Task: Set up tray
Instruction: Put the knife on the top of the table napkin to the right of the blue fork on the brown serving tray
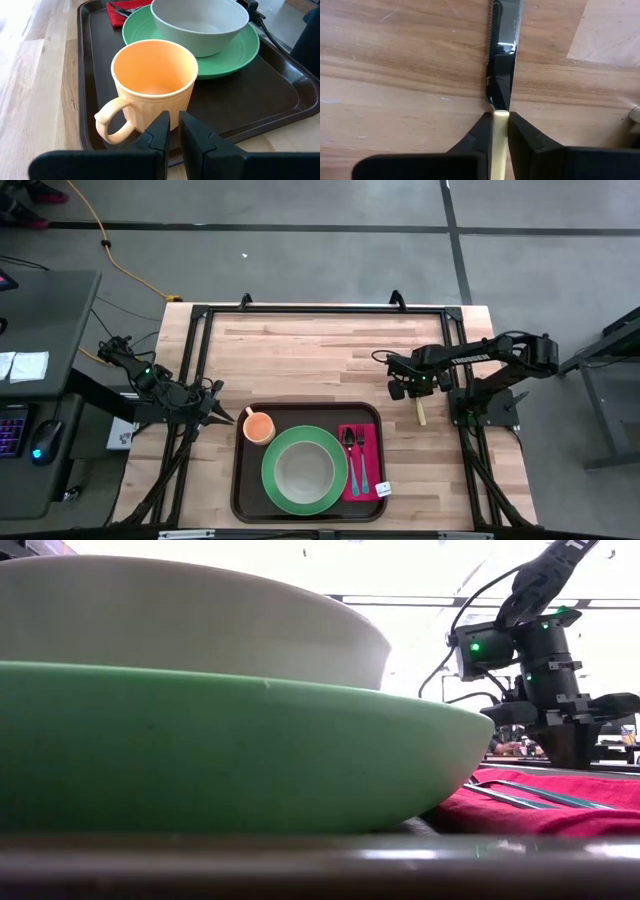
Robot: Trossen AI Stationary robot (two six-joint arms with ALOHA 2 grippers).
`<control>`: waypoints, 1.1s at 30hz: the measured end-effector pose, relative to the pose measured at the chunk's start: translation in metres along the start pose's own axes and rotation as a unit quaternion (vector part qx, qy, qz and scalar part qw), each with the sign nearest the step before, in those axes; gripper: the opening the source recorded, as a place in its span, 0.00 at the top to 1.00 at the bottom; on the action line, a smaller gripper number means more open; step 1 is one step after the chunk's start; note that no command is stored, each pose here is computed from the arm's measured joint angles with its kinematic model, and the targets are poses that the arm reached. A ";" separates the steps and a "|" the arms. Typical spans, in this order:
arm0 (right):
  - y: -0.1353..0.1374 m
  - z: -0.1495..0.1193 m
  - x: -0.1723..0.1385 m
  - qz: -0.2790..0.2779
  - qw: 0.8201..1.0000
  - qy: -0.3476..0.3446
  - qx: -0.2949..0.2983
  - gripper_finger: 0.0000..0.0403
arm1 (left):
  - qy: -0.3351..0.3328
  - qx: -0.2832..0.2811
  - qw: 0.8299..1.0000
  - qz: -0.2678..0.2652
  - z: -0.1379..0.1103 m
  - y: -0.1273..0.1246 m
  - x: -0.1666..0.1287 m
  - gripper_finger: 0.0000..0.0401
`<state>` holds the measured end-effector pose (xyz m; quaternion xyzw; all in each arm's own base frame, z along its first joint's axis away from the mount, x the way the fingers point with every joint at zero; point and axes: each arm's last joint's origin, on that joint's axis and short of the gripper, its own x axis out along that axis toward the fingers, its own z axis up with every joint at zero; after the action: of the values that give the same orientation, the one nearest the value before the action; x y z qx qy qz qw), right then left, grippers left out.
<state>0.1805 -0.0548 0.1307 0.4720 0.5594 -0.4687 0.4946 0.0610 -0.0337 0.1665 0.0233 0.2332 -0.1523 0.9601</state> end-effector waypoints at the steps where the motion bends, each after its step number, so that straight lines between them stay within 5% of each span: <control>1: 0.000 0.000 0.000 0.000 1.000 0.000 0.000 0.94 | 0.000 0.000 1.000 -0.001 0.000 0.000 0.000 0.82; 33: 0.000 -0.004 -0.003 0.015 1.000 0.013 0.005 0.93 | 0.000 0.000 1.000 0.001 0.000 0.000 0.000 0.82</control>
<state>0.1799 -0.0508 0.1342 0.4887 0.5565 -0.4580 0.4916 0.0611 -0.0336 0.1666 0.0233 0.2328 -0.1513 0.9604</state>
